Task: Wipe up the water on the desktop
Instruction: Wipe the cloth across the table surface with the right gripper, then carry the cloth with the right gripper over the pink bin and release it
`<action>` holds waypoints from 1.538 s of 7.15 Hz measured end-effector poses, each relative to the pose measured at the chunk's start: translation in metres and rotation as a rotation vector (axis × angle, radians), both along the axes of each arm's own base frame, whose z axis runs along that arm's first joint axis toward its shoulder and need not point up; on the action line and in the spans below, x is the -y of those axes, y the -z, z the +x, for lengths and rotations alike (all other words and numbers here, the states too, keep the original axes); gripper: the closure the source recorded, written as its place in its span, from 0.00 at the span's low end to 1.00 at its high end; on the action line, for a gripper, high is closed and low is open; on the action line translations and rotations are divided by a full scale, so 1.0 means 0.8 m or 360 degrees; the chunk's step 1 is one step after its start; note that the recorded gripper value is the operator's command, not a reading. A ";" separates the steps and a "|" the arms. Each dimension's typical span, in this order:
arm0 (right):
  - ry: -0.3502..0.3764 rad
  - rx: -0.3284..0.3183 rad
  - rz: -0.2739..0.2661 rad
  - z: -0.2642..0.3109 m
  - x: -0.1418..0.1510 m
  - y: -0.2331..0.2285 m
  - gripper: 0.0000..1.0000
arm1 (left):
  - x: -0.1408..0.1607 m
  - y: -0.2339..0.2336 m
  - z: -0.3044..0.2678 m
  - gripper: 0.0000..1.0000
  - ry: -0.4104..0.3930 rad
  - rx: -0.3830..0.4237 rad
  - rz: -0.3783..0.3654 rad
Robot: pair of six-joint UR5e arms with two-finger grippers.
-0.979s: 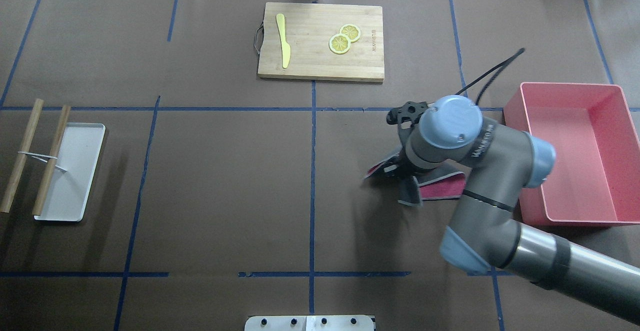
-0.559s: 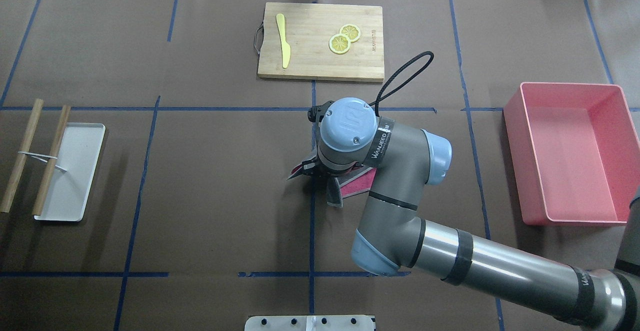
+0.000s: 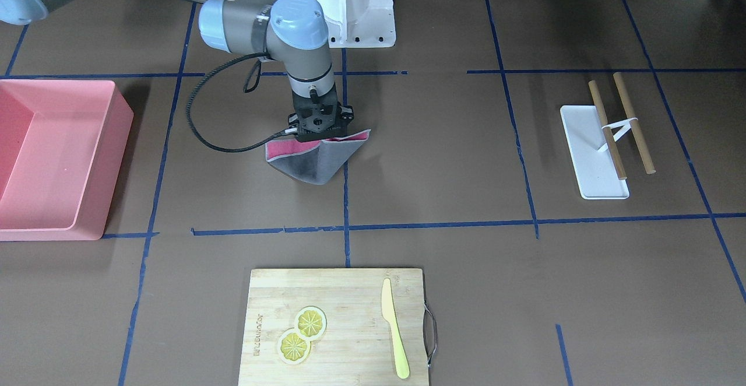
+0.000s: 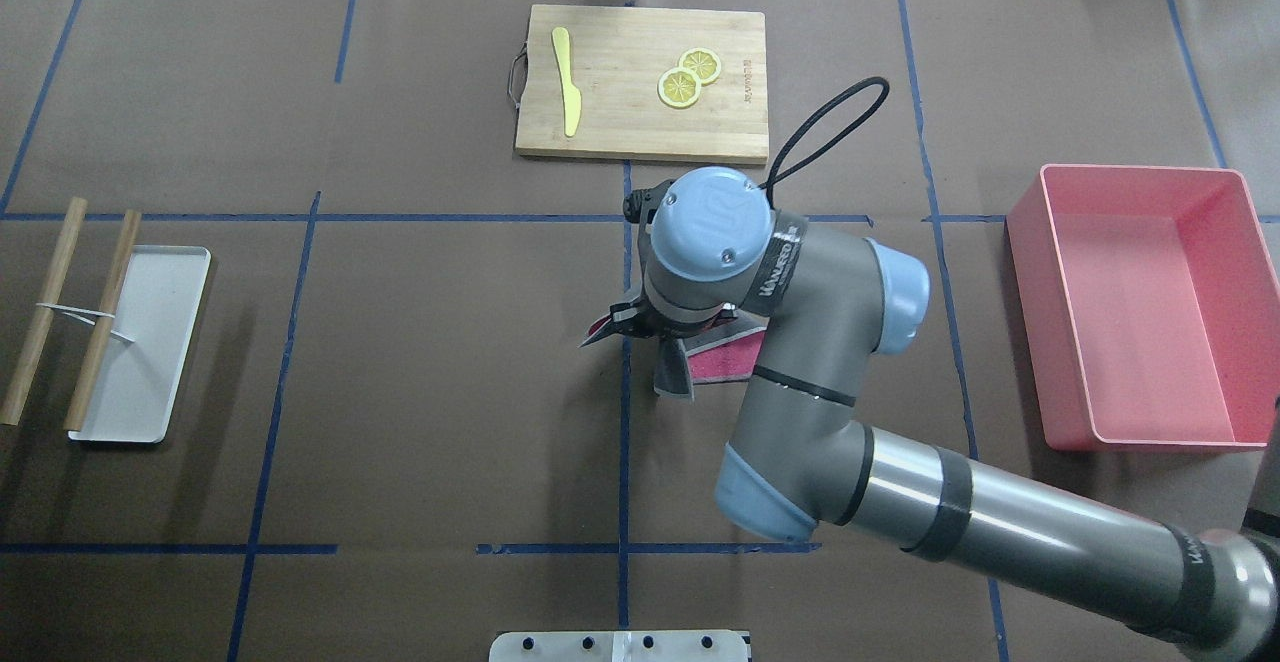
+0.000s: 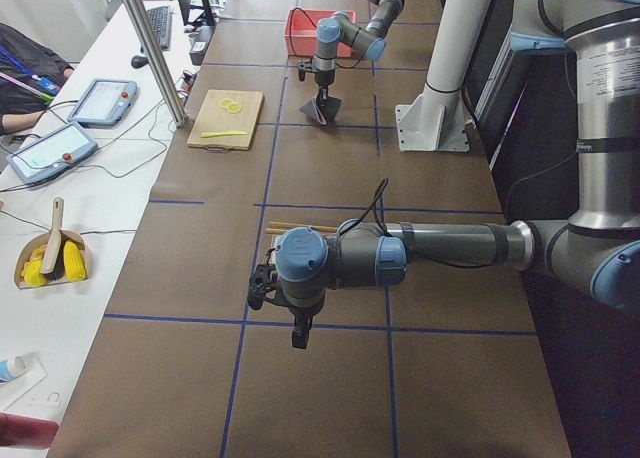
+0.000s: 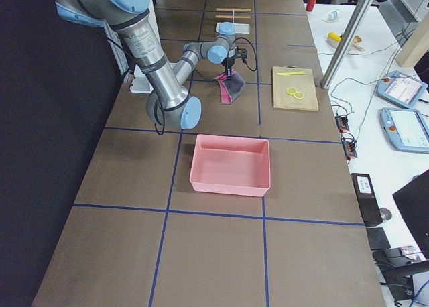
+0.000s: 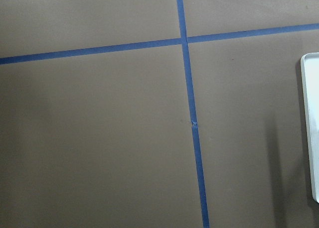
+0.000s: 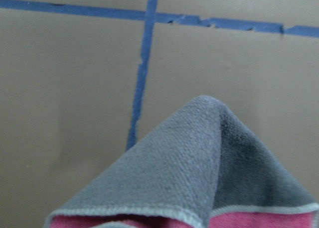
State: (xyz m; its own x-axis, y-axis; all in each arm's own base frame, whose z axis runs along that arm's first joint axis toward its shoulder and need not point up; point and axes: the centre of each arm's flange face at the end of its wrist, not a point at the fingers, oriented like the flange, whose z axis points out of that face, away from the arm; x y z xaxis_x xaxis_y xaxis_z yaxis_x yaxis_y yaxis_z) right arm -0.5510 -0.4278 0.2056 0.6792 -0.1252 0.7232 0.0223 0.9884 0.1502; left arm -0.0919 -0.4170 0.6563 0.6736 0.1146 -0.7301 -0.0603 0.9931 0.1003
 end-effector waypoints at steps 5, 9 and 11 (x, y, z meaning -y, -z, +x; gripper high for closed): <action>0.0152 -0.0037 0.0080 0.274 0.072 -0.023 1.00 | 0.003 -0.005 0.004 0.00 0.0074 0.0005 -0.0110; 0.0189 -0.0191 0.0133 0.424 0.040 -0.039 1.00 | 0.004 -0.003 0.006 0.00 0.0076 -0.0004 -0.0109; 0.0337 -0.0287 0.0191 0.499 0.017 -0.109 1.00 | 0.004 -0.003 0.006 0.00 0.0076 -0.0006 -0.0109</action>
State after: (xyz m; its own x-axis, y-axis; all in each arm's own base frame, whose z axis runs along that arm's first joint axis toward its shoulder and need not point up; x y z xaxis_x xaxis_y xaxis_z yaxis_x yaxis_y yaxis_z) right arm -0.1515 -0.4417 0.2928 0.7449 -0.3549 0.5649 0.2629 0.9344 0.2404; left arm -0.0873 -0.4202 0.6583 0.6745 0.0320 -0.7376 -0.0125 0.9994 0.0320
